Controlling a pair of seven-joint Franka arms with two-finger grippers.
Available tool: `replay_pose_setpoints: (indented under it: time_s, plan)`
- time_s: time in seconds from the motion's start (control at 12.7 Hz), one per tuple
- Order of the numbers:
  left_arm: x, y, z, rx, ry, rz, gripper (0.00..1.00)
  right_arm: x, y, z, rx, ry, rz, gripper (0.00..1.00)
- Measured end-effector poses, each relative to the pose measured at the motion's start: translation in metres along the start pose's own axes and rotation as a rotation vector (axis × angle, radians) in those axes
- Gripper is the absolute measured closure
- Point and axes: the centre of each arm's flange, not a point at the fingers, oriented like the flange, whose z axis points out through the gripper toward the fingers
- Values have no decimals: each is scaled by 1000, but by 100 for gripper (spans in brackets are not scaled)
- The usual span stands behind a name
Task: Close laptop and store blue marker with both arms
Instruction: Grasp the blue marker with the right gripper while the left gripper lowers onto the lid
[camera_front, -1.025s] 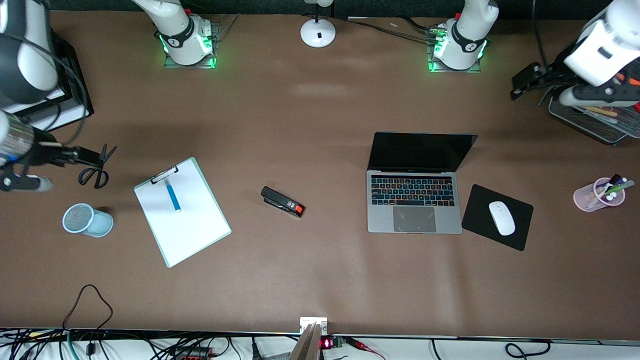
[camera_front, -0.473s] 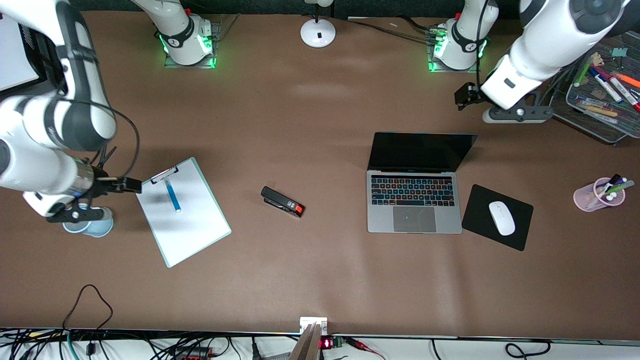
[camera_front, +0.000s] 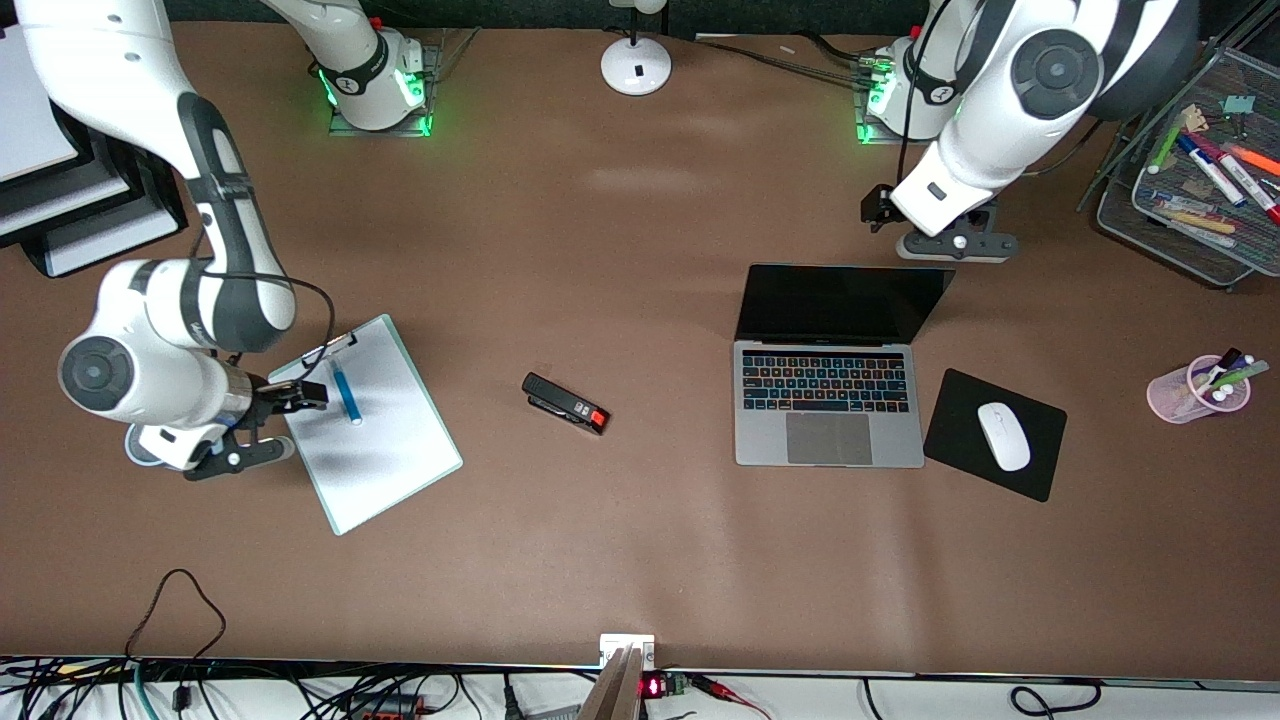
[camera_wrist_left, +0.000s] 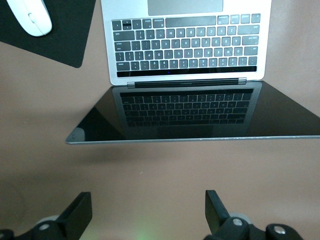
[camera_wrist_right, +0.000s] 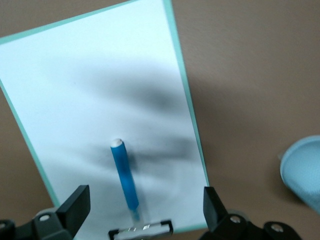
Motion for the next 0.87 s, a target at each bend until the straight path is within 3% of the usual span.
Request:
replay_pose_setpoints:
  time_s: [0.39, 0.87]
  plan:
    - [-4, 0, 32, 5, -4, 3, 0, 5, -32, 36, -16, 26, -76, 0]
    - [4, 5, 61, 0, -35, 7, 0, -4, -28, 63, -10, -8, -151, 4]
